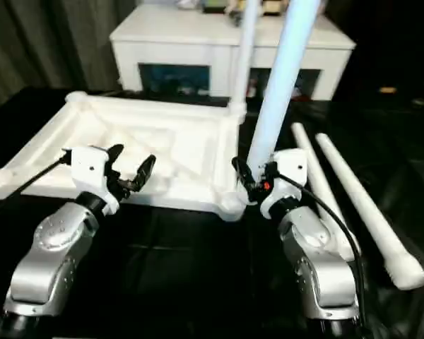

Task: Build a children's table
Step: Move to table

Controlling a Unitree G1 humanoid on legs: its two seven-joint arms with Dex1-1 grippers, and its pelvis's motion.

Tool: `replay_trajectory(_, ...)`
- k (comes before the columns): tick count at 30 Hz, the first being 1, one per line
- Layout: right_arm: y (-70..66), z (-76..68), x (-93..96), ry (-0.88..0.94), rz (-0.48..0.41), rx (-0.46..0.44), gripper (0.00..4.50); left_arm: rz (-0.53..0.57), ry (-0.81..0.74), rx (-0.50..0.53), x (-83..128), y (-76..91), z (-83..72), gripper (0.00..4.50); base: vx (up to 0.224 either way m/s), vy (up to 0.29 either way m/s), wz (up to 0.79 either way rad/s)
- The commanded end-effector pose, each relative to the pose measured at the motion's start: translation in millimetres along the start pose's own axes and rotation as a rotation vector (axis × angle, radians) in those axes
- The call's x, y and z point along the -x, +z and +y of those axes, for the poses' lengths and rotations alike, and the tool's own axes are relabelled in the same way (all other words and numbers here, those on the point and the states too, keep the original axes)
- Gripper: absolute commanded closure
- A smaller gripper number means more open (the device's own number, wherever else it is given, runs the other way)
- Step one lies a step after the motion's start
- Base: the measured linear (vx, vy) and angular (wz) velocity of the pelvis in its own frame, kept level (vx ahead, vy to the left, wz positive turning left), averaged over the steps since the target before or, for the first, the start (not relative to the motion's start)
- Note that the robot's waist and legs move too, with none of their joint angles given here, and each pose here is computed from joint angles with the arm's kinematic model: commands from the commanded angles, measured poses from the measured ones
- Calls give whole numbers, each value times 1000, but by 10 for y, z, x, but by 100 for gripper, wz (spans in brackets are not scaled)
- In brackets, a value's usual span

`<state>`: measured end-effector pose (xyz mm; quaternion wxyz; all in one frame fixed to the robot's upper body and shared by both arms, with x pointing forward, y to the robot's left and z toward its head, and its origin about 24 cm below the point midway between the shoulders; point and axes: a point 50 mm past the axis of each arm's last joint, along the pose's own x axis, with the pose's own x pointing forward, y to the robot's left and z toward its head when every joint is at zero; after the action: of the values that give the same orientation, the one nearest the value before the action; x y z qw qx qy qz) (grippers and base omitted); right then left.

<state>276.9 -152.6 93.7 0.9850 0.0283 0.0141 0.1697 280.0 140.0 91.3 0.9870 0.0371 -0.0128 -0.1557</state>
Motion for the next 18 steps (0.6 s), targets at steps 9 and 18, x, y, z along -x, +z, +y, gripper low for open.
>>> replay_trajectory(9,43,57,-23,16,-9,5,261,-8,54,33,10,20,-47,56,-31,-39,-2)
replay_trajectory(18,45,62,-51,43,3,12,261,-11,76,31,20,36,-26,56,7,3,-1)
